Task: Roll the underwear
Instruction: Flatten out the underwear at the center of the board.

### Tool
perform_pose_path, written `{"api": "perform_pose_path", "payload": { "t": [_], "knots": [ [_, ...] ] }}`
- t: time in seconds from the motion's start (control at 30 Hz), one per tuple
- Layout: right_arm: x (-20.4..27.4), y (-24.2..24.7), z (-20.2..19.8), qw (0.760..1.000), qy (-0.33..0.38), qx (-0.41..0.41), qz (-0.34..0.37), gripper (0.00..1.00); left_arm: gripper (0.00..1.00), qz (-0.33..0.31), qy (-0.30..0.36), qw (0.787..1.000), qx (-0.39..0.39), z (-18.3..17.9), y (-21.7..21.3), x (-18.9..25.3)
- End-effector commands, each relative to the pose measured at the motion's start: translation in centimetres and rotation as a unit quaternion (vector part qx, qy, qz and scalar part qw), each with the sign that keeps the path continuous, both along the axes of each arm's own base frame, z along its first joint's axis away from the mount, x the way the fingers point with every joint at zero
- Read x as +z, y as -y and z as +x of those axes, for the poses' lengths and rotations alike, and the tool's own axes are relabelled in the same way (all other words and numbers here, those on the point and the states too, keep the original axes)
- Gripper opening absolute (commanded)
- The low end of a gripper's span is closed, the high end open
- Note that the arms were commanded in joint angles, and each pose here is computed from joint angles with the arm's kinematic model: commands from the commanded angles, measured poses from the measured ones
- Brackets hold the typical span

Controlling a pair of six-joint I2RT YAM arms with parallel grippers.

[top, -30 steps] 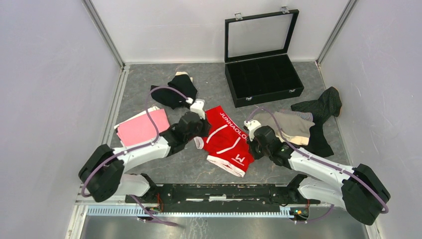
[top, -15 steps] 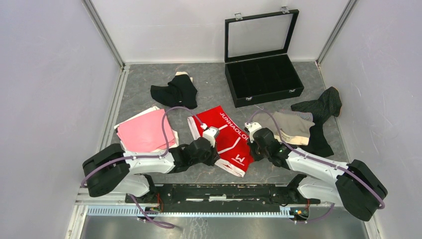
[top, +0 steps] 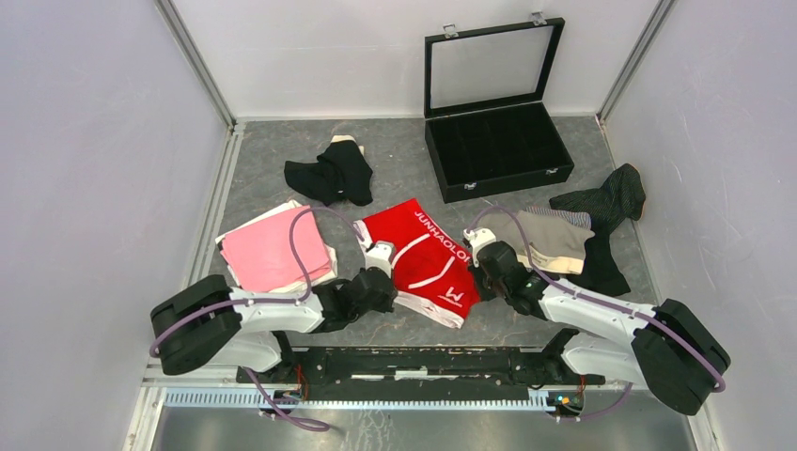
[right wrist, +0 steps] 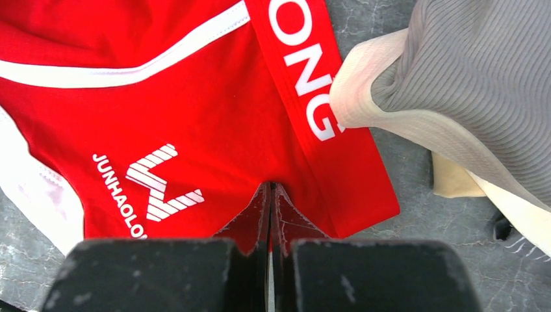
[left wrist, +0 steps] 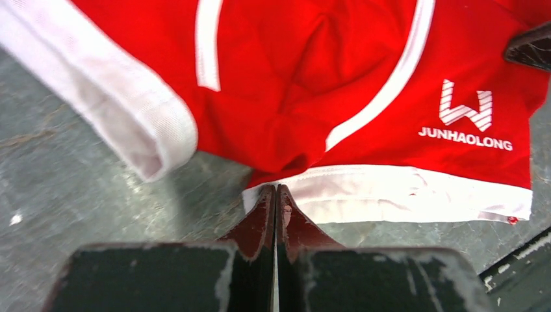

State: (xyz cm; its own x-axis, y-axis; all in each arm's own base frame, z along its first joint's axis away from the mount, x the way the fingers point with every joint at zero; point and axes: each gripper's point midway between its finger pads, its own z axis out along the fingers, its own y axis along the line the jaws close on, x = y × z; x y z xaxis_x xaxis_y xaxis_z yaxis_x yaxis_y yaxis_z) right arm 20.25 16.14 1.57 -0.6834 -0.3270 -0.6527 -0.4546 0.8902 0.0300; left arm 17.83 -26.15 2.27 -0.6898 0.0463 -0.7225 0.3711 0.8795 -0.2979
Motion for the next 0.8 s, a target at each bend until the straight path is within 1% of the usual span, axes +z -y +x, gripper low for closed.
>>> {"api": "perform_pose_path", "payload": {
  "t": [0.0, 0.13, 0.23, 0.33, 0.4, 0.5, 0.6, 0.67, 0.77],
  "knots": [
    [-1.5, 2.9, -1.2, 0.997, -0.02, -0.005, -0.074, 0.0, 0.02, 0.021, 0.017, 0.997, 0.073, 0.9, -2.9, -0.1],
    [-1.4, 3.4, -1.2, 0.996, -0.019, -0.008, -0.084, 0.0, 0.02, 0.032, 0.023, 0.995, 0.089, 0.9, -4.3, 0.0],
    [-1.1, 3.3, -1.2, 0.997, -0.016, -0.009, -0.078, 0.0, 0.02, 0.03, 0.028, 0.995, 0.091, 0.8, -4.7, 0.4],
    [-0.2, 1.9, -1.0, 0.999, -0.008, 0.013, -0.045, 0.0, 0.02, 0.017, 0.037, 0.997, 0.07, 0.9, -3.7, 1.8],
    [0.8, 0.1, -1.2, 0.999, -0.004, 0.044, -0.005, 0.01, 0.02, 0.003, 0.042, 0.998, 0.043, 0.9, -2.4, 3.2],
    [2.5, -1.7, -1.2, 0.996, 0.01, 0.073, 0.04, 0.02, 0.02, -0.022, 0.063, 0.998, 0.023, 1.3, -1.2, 5.8],
    [4.0, -1.9, -0.7, 0.996, 0.032, 0.063, 0.056, 0.03, 0.02, -0.046, 0.087, 0.995, 0.02, 1.8, -0.5, 8.1],
    [4.7, -1.6, -0.3, 0.996, 0.044, 0.049, 0.057, 0.05, 0.02, -0.052, 0.098, 0.994, 0.023, 2.3, 0.0, 8.8],
    [4.6, 0.8, 0.6, 0.998, 0.052, -0.021, 0.02, 0.11, 0.02, -0.054, 0.094, 0.994, 0.008, 2.5, 1.4, 8.7]
  ]
}}
